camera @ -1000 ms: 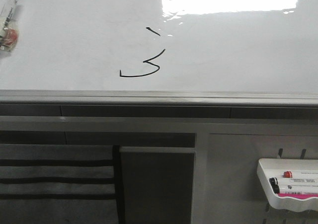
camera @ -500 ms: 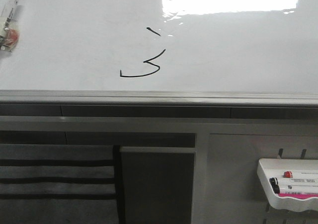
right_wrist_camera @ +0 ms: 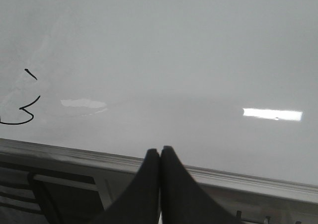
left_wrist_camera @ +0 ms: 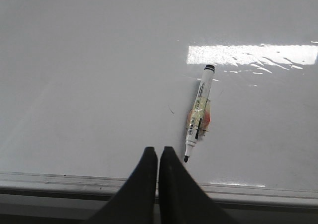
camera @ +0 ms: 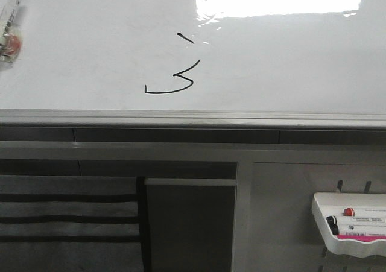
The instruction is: Write number 3 on whiteboard
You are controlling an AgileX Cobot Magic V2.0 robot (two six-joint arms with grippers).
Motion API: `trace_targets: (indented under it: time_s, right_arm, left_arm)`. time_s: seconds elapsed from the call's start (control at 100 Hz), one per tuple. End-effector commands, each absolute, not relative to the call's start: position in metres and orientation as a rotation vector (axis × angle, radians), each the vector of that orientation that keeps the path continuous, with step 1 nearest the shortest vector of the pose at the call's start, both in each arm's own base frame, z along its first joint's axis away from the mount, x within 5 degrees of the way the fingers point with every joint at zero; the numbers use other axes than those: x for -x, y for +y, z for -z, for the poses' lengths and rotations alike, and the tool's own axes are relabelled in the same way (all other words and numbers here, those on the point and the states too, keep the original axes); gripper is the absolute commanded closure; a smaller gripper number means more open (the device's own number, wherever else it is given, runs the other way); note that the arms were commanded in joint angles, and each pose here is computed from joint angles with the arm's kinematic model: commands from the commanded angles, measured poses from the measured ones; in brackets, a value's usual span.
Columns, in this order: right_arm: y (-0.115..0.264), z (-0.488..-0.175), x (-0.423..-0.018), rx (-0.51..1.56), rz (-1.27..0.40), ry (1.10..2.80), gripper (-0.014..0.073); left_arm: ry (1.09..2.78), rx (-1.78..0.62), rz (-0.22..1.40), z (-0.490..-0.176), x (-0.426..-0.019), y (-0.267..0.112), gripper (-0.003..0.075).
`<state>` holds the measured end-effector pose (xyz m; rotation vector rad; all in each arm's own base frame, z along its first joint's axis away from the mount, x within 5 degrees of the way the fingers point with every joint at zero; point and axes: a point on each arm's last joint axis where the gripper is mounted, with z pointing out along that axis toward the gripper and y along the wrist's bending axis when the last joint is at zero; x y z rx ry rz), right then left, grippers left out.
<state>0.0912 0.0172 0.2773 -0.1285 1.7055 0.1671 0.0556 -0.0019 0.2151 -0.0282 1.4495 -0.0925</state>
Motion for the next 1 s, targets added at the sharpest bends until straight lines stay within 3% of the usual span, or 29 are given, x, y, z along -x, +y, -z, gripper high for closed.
trace_targets:
  time_s: [0.0,0.72,0.99]
  right_arm:
    - [0.015,-0.292,-0.092,0.105,-0.143,1.614,0.0664]
    - [0.014,-0.289,-0.089,0.101,-0.141,1.597,0.0664]
    - [0.002,-0.235,-0.067,-0.004,-0.059,1.513,0.0664]
  left_arm:
    - [1.369,0.035,0.106,-0.219,-0.053,-0.001,0.0741]
    - [1.369,0.035,0.106,-0.219,-0.053,-0.001,0.0741]
    - [1.369,0.035,0.106,-0.219,-0.053,-0.001,0.0741]
